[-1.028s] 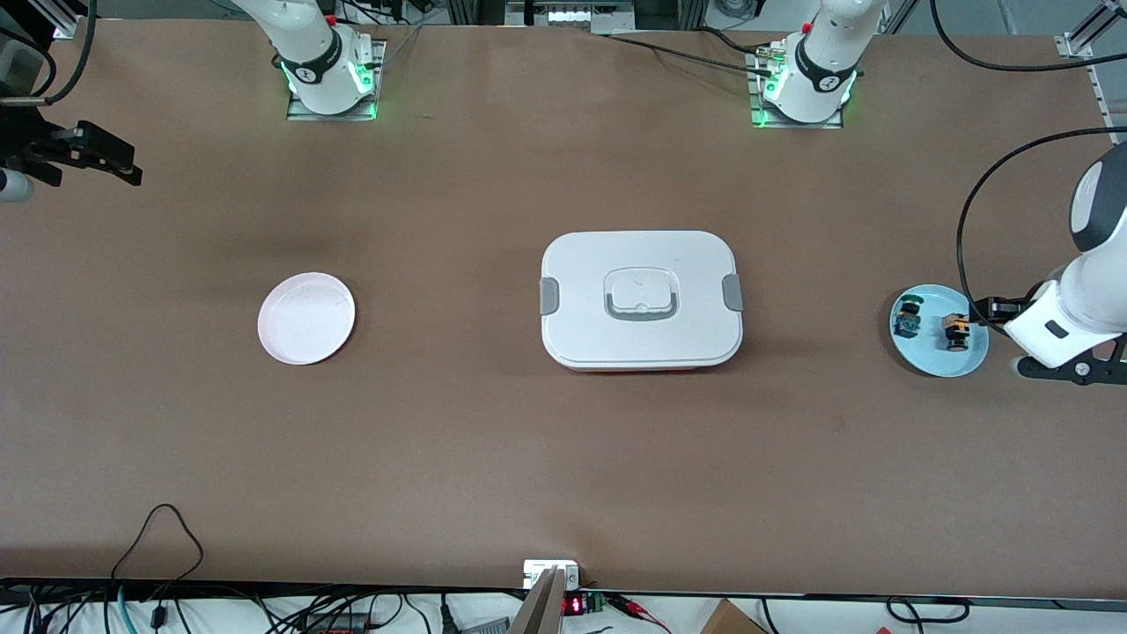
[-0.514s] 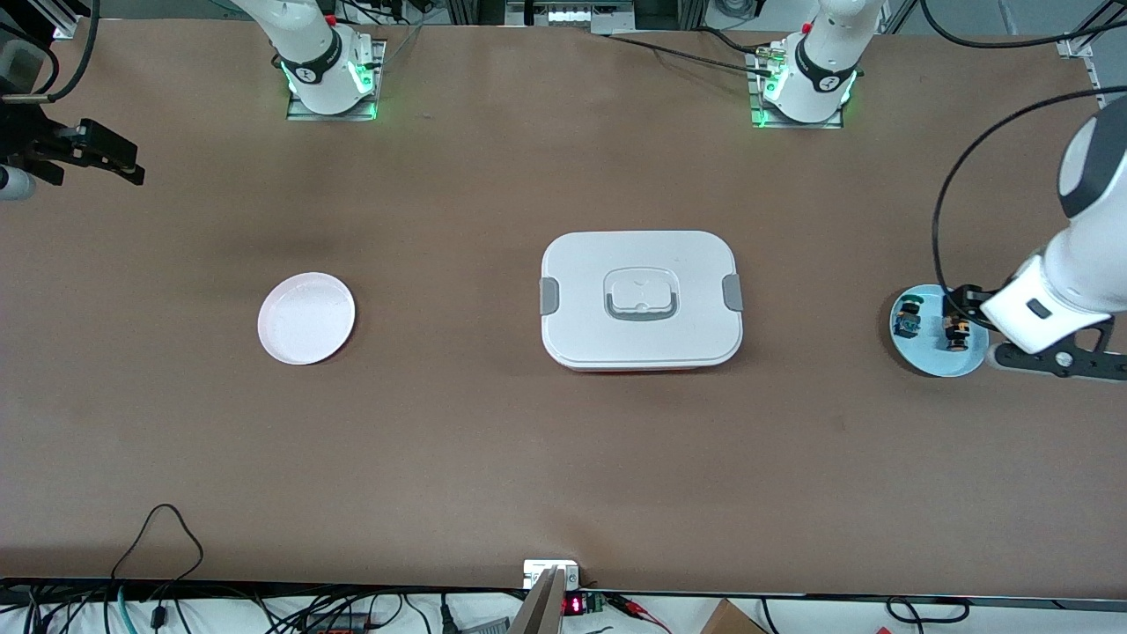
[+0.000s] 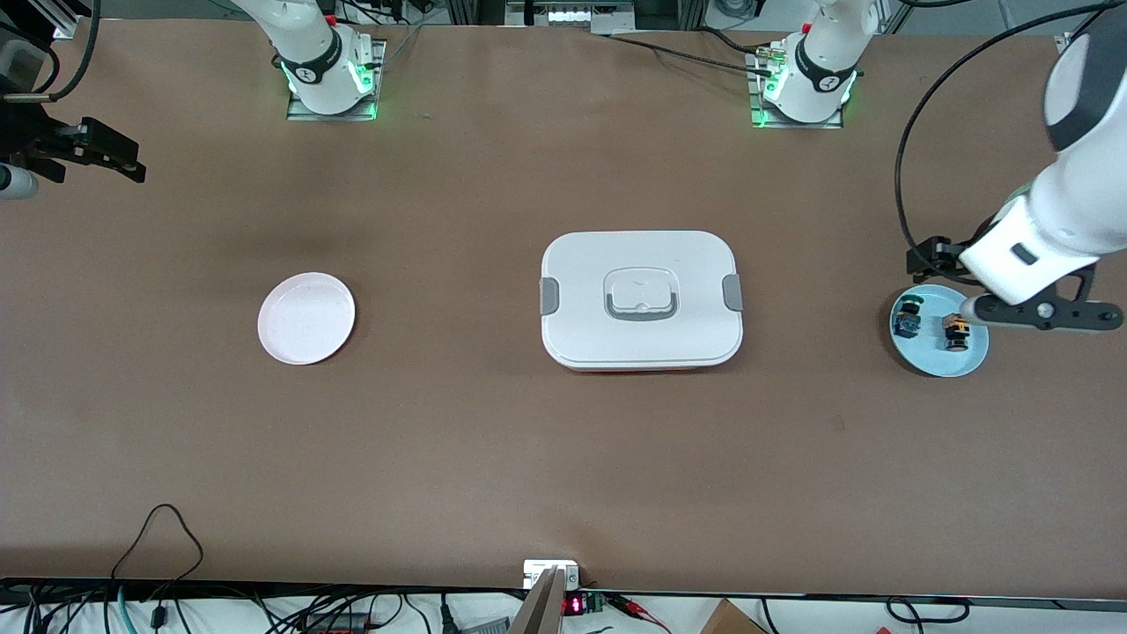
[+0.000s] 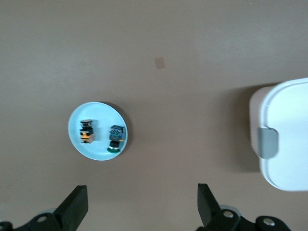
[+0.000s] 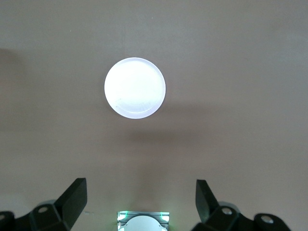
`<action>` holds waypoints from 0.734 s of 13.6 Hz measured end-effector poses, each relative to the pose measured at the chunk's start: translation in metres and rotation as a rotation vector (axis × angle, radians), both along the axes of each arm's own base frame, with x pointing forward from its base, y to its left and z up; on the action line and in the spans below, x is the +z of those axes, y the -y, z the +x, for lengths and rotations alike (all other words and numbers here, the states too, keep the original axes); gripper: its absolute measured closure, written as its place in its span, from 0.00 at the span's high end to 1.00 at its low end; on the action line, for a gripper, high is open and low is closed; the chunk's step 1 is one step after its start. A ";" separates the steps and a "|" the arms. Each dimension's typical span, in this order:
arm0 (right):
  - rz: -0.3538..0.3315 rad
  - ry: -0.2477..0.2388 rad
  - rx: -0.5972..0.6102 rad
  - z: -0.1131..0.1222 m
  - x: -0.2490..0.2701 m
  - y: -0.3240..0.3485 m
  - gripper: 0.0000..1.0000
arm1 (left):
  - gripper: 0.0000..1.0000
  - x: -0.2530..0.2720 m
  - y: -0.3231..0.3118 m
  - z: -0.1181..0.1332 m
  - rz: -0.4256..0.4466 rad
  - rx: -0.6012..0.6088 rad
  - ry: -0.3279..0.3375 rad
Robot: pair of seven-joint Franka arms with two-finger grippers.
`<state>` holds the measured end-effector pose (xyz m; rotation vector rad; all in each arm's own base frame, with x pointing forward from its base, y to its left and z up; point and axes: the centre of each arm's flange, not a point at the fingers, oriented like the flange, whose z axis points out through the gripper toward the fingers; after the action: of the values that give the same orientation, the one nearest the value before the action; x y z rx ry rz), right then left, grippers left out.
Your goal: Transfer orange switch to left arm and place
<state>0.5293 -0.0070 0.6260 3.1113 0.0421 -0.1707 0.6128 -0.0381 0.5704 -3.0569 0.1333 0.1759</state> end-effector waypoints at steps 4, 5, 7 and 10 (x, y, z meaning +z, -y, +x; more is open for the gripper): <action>0.000 0.002 0.000 0.000 0.000 0.000 1.00 | 1.00 0.020 -0.057 -0.010 -0.109 0.096 0.033; 0.000 0.002 0.000 0.000 0.000 0.000 1.00 | 1.00 0.020 -0.060 -0.012 -0.107 0.104 0.050; 0.000 0.002 0.003 0.000 0.000 -0.002 1.00 | 1.00 0.015 -0.058 -0.019 -0.104 0.106 0.073; 0.000 0.002 0.016 0.000 0.000 -0.009 1.00 | 1.00 0.017 -0.052 -0.038 -0.100 0.132 0.076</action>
<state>0.5295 0.0015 0.6265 3.1101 0.0668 -0.1672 0.5751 0.0135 0.5874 -3.1680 -0.0667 0.0631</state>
